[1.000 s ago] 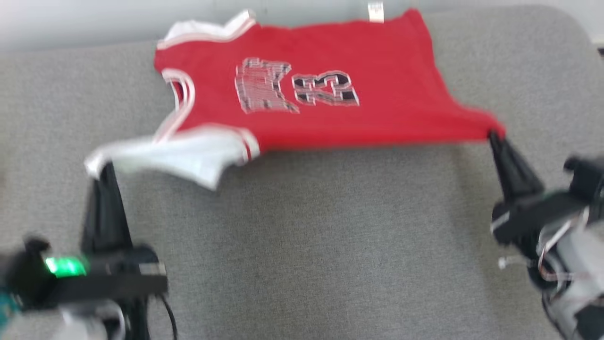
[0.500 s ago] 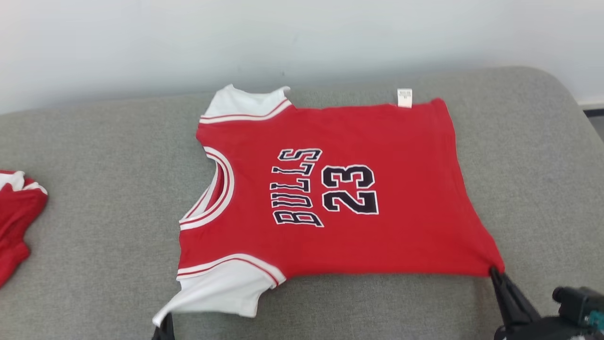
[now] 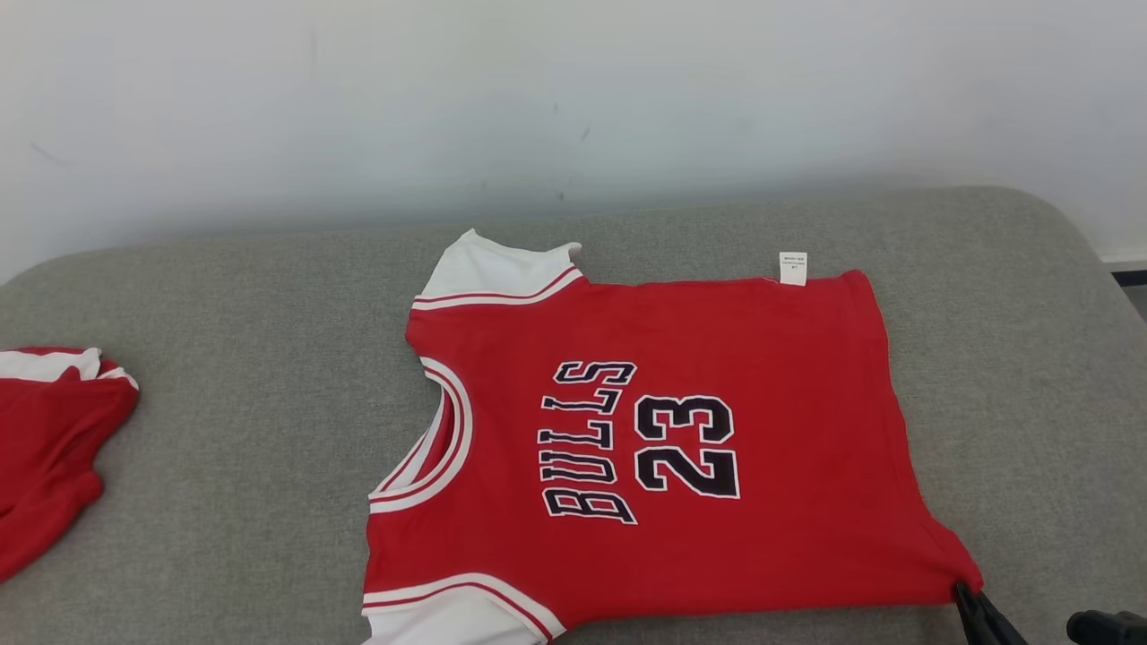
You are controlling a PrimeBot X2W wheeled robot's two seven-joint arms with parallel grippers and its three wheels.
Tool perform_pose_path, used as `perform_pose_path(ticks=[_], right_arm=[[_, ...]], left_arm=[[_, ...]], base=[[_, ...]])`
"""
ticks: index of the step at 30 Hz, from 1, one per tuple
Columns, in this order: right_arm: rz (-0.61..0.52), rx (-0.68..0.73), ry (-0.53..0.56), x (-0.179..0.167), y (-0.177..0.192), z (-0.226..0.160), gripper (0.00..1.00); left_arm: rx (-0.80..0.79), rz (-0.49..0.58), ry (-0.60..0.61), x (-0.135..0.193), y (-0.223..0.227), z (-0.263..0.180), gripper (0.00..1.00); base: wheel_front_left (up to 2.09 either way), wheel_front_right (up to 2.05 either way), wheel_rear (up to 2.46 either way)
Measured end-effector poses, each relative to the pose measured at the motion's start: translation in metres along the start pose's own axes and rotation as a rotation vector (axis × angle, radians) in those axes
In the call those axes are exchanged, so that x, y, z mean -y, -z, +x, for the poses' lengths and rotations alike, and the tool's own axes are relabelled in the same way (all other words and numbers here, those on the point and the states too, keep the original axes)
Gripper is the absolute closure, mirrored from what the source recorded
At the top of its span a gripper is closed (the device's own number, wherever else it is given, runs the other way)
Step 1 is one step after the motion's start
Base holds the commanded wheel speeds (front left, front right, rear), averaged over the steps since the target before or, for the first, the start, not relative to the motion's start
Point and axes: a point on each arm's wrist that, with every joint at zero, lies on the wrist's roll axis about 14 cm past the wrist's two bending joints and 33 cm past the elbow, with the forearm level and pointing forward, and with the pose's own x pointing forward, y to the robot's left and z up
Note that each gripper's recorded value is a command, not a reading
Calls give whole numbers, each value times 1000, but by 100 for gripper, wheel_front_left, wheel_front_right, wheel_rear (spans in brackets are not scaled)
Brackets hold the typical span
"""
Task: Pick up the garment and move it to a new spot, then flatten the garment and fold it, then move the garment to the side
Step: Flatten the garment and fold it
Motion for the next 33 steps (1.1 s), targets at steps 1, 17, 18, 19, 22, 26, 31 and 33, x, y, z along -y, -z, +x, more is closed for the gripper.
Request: perform_pose_path(ticks=[1, 17, 18, 19, 22, 26, 31, 33], right_arm=[[1, -7, 1, 0, 1, 0, 100], [65, 8, 3, -11, -16, 23, 100], [64, -1, 2, -11, -16, 27, 100], [65, -6, 3, -11, -16, 30, 100], [68, -18, 7, -9, -18, 42, 100], [64, -13, 11, -7, -24, 54, 100], [64, -26, 24, -2, -27, 70, 100], [63, -31, 25, -1, -29, 76, 100]], left_arm=[[8, 0, 2, 1, -2, 0, 100], [117, 179, 221, 57, -51, 68, 100], [117, 202, 237, 61, -52, 75, 100], [115, 211, 251, 65, -54, 81, 100], [105, 239, 274, 70, -58, 101, 100], [94, 264, 284, 72, -60, 119, 100], [78, 291, 294, 73, -60, 145, 100], [64, 311, 300, 73, -58, 154, 100]], base=[[0, 0, 0], [0, 0, 0], [0, 0, 0], [0, 0, 0], [0, 0, 0], [0, 0, 0], [0, 0, 0], [0, 0, 0]])
